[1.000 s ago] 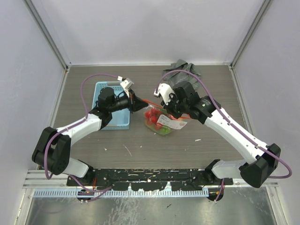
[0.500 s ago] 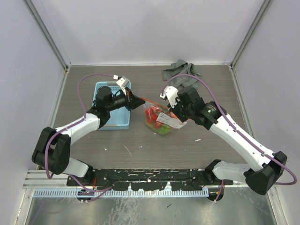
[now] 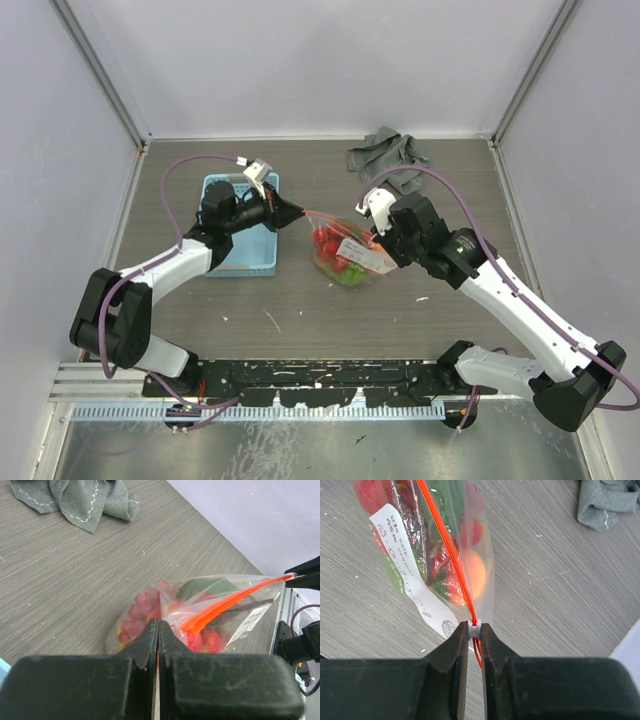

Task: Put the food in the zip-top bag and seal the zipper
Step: Zip the zipper food storage bag at the center of the board.

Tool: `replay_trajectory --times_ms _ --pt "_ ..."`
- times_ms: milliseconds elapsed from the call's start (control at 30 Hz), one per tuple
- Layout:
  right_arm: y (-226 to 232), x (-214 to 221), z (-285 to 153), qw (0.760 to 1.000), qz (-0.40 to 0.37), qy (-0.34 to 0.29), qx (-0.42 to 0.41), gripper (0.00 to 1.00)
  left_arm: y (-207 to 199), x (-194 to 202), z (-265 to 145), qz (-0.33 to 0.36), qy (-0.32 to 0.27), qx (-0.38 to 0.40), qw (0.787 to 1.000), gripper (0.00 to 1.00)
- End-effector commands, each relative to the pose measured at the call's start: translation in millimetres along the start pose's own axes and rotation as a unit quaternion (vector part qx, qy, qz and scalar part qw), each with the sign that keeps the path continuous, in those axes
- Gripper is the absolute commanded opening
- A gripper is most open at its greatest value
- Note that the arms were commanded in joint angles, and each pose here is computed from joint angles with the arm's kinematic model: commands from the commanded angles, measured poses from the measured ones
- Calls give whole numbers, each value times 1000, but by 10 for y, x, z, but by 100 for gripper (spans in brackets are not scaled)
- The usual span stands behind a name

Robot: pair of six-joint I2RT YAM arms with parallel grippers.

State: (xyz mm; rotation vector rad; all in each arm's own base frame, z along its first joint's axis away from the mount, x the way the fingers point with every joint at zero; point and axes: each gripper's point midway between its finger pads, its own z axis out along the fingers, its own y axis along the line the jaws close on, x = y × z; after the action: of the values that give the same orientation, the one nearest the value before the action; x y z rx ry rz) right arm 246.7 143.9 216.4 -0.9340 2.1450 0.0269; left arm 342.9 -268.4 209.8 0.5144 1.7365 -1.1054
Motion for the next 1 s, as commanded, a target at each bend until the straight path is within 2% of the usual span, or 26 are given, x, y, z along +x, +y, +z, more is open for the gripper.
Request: replay_trajectory --times_ms 0,233,267,433,567,767,967 --pt "-203 69 -145 998 18 2 54 1 65 -357 24 28 -46 -13 998 0" --pt "-191 78 -225 999 22 1 48 1 -17 -392 44 28 -39 10 999 1" --pt "-170 56 -220 999 21 -4 42 1 -49 -409 38 32 -38 16 999 6" --pt "-89 -17 -162 1000 16 -16 17 1 -263 -482 -37 70 -37 56 995 47" --pt "-68 -16 -126 1000 13 -14 11 0 -468 -453 -71 114 -23 89 989 63" --pt "-30 0 -95 1000 11 -13 3 0 -759 -280 -30 180 2 131 975 73" --pt "-10 3 -102 1000 10 -15 -3 1 -1007 -227 -32 266 -1 162 950 76"
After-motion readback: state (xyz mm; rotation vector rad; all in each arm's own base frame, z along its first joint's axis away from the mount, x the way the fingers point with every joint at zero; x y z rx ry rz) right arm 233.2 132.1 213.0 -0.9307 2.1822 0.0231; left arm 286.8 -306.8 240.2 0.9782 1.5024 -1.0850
